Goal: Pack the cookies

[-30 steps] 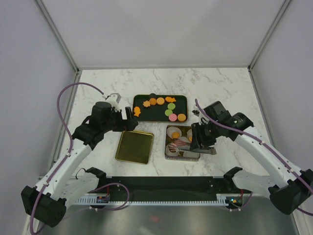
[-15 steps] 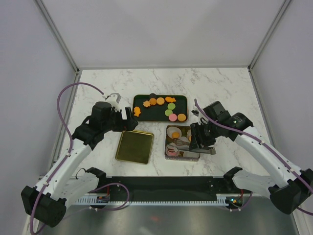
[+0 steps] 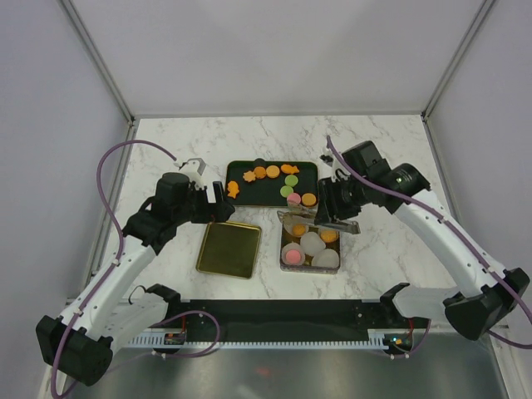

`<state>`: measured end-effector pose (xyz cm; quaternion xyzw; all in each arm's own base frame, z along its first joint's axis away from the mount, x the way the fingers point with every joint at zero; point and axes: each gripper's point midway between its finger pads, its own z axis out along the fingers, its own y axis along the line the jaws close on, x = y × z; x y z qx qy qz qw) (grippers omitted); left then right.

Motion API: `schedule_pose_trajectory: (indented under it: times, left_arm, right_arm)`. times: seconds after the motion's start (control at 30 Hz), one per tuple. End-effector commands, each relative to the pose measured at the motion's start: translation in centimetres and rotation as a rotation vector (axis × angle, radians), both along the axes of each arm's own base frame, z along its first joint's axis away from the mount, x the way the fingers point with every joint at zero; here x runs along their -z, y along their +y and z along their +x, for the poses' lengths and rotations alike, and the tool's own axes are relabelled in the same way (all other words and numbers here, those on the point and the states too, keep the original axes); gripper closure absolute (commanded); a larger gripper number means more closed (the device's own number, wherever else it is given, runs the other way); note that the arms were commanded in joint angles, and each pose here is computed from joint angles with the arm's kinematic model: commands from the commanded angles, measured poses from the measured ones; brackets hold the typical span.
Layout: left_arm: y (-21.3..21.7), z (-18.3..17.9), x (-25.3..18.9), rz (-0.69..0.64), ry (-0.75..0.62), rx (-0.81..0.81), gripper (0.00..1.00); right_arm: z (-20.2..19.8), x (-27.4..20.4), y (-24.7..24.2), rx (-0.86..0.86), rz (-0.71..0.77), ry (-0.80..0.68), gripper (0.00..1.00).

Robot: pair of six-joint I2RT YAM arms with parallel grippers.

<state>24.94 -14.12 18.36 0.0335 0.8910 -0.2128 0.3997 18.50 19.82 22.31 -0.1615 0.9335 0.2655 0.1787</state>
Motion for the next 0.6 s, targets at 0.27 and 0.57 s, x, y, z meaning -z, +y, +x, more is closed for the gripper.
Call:
schedule_pose_trajectory:
  times: [0.27, 0.57]
  left_arm:
    - [0.1, 0.2, -0.7, 0.002, -0.031, 0.003, 0.00]
    - [0.1, 0.2, -0.9, -0.002, -0.034, 0.005, 0.00]
  right_arm:
    - [9.4, 0.6, -0.3, 0.122, -0.172, -0.177, 0.52]
    - [12.4, 2.6, 0.4, 0.169, -0.204, -0.194, 0.47]
